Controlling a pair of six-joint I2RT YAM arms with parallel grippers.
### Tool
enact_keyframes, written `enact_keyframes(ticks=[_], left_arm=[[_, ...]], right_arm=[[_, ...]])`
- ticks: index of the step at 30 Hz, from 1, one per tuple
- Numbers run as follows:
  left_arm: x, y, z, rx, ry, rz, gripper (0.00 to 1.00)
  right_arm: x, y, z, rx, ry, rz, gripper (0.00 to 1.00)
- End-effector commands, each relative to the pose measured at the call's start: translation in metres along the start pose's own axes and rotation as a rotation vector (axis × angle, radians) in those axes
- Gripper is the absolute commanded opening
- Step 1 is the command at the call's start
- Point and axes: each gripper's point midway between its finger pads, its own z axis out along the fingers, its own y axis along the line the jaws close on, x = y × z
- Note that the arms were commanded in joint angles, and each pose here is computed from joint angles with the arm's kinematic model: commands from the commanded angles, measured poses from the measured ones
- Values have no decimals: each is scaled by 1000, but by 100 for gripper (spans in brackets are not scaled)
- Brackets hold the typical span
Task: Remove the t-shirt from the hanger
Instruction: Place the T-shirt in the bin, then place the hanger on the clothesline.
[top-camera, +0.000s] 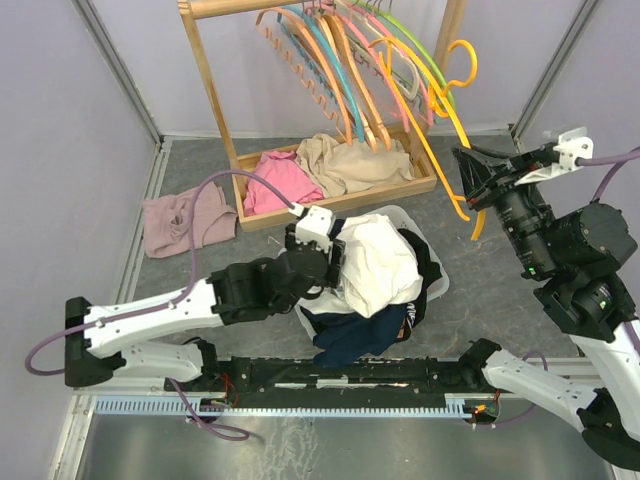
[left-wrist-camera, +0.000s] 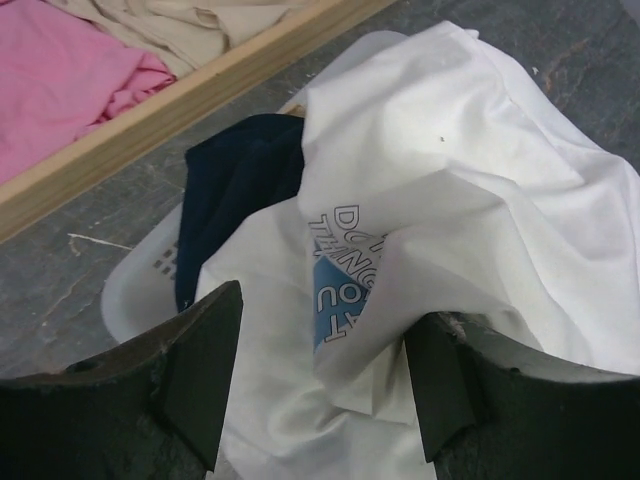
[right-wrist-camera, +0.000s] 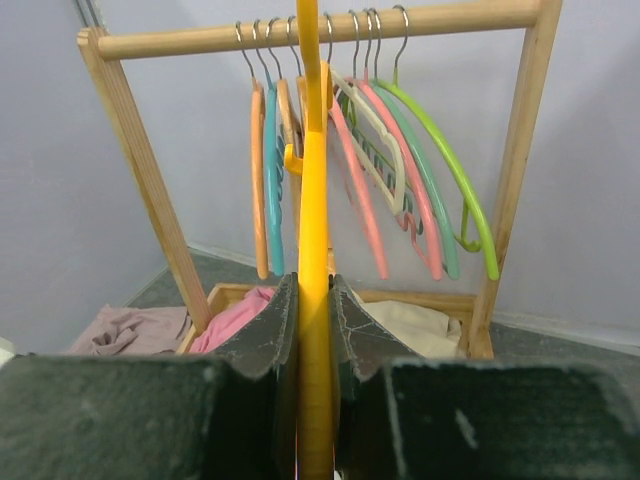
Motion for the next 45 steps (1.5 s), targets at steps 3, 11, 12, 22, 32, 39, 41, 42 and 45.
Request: enact_keyframes(ticks=[3, 11, 12, 22, 32, 39, 41, 42, 45], left_arm=[[-43, 43, -32, -126, -144, -38, 74], [-54, 47, -41, -97, -208, -72, 85], [-54, 43, -40, -78, -204, -65, 85], [-65, 21, -52, 89, -224, -35, 87], [-90, 47, -79, 67, -325, -107, 87], [-84, 90, -76, -178, -365, -182, 93], [-82, 102, -75, -261, -374, -192, 96], [-82, 105, -74, -292, -380, -191, 99], [-84, 108, -71, -340, -384, -175, 99]], right_arm=[[-44, 0, -6, -12, -142, 18, 2], [-44, 4, -1, -24, -153, 22, 2], [-44, 4, -1, -24, -152, 22, 2], [-43, 6, -2, -35, -150, 22, 2], [-45, 15, 6, -76, -161, 26, 2], [-38, 42, 22, -189, -152, 59, 2], [-34, 50, 30, -219, -142, 68, 2], [-32, 54, 34, -232, -136, 75, 2], [-23, 65, 48, -266, -113, 91, 2]])
